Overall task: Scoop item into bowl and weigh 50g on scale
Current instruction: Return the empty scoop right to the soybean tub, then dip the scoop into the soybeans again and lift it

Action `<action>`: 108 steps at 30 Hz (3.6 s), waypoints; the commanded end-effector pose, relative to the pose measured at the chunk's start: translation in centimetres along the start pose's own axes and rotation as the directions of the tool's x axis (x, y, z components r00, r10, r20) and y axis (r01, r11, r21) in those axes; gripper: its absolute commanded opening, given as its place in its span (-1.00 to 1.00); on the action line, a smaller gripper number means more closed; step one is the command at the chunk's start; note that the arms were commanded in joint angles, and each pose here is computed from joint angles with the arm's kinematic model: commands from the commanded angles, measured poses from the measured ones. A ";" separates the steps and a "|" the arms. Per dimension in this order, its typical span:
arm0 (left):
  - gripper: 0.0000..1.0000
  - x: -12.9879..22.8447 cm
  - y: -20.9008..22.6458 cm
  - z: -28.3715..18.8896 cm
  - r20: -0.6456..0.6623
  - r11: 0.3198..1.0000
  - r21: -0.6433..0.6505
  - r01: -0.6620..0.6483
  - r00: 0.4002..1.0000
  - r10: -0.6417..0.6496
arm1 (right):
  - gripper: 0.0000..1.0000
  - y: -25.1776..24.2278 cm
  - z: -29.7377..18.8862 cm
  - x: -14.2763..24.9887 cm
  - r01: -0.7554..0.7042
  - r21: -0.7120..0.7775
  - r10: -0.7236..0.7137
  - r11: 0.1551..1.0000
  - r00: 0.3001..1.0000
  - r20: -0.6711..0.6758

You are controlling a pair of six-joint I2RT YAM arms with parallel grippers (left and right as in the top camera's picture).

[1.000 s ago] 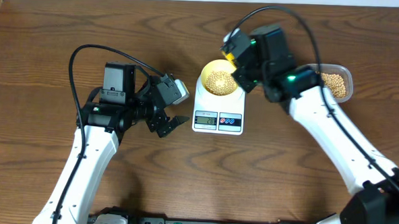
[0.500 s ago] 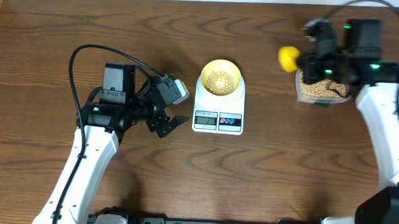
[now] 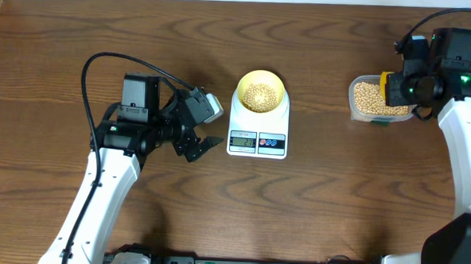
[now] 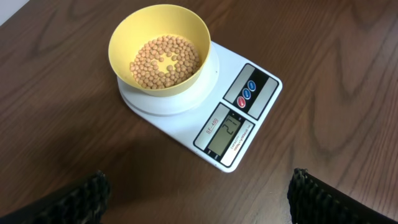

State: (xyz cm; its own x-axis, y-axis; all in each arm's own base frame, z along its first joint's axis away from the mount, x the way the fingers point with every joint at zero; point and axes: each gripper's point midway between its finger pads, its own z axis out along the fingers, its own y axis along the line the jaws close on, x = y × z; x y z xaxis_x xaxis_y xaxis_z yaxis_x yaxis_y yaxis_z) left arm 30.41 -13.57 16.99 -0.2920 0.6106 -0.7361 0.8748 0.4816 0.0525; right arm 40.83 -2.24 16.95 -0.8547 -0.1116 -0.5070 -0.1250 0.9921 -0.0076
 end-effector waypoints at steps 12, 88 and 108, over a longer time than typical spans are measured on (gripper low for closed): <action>0.86 -0.9 0.7 -0.5 0.012 0.999 -0.023 -0.030 0.999 0.031 | -0.98 -1.7 3.5 2.3 -0.012 0.079 0.022 0.997 0.992 -0.128; 0.86 -0.9 0.7 -0.5 0.012 0.999 -0.023 -0.030 0.999 0.031 | -0.98 -1.6 4.7 4.6 -0.455 -0.688 0.501 0.566 0.852 -0.151; 0.86 -0.9 0.7 -0.5 0.012 0.999 -0.023 -0.030 0.999 0.031 | -0.98 -1.9 -1.1 2.3 -0.307 -0.898 0.581 0.315 0.811 -0.073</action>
State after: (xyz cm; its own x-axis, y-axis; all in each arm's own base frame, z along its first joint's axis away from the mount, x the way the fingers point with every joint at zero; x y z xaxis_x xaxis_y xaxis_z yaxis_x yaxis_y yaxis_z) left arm 30.41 -13.57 16.99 -0.2920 0.6106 -0.7361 0.8748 0.4816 0.0525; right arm 38.61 -5.96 14.66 -0.8093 0.4819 -0.3358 -0.1347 0.4042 0.9047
